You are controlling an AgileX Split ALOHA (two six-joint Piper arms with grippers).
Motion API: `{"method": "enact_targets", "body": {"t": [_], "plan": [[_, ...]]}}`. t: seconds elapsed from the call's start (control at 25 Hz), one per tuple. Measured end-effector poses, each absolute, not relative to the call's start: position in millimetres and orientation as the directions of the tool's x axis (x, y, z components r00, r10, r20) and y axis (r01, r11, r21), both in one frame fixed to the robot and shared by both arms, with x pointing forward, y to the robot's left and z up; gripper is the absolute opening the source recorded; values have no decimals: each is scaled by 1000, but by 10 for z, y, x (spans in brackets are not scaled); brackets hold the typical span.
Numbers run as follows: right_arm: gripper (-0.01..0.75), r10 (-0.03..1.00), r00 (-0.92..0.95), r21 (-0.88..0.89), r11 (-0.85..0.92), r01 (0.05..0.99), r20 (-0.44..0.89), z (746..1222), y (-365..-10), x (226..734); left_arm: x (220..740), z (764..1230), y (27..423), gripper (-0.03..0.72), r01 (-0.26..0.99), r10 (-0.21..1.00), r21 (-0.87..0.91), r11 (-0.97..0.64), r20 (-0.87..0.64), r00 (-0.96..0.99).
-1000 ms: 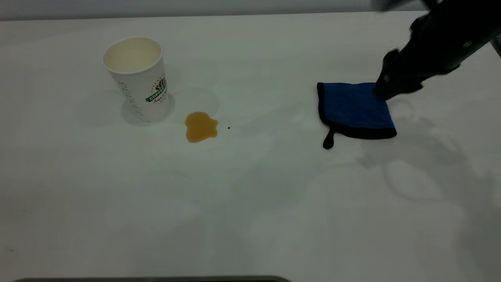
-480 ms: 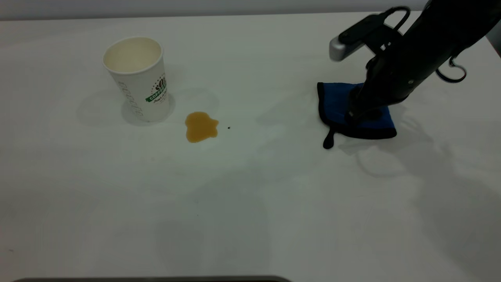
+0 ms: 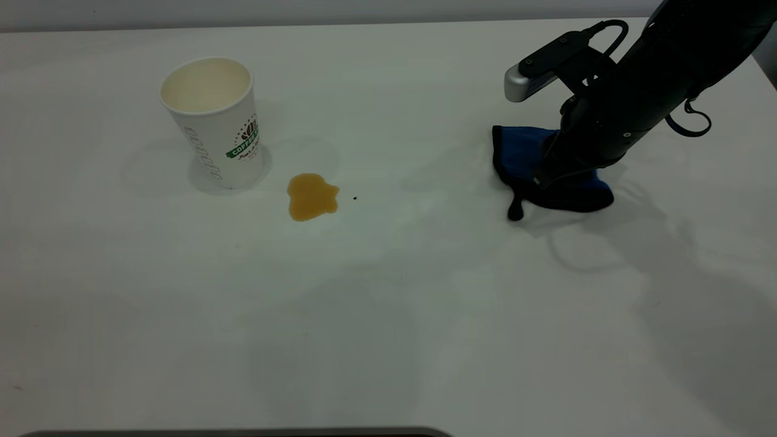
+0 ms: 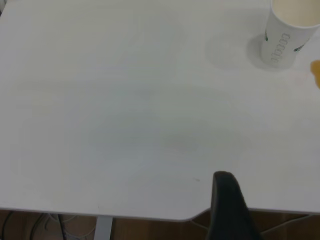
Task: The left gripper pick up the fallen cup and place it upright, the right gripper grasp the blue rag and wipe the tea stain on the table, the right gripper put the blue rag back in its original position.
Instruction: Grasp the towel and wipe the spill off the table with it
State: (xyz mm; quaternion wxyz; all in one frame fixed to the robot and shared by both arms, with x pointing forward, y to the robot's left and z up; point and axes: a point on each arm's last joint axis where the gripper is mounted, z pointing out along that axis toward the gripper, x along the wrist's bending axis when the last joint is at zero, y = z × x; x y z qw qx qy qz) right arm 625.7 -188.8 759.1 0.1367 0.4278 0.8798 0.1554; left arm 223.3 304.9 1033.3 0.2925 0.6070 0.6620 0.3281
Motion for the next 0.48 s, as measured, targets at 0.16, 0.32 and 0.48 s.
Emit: {"method": "enact_targets", "body": {"t": [0.16, 0.32, 0.48], "plan": [[55, 786, -611, 389, 596, 703, -100, 7595, -1872, 6252, 2233, 10333, 3049, 480, 612, 996, 790, 48, 11, -92], [55, 767, -640, 391, 604, 694, -49, 7668, -1824, 6229, 2233, 10333, 3049, 480, 612, 996, 790, 48, 11, -92], [55, 700, -714, 404, 646, 648, 26, 7831, -1570, 6130, 2233, 10333, 3049, 480, 612, 996, 790, 48, 11, -92]]}}
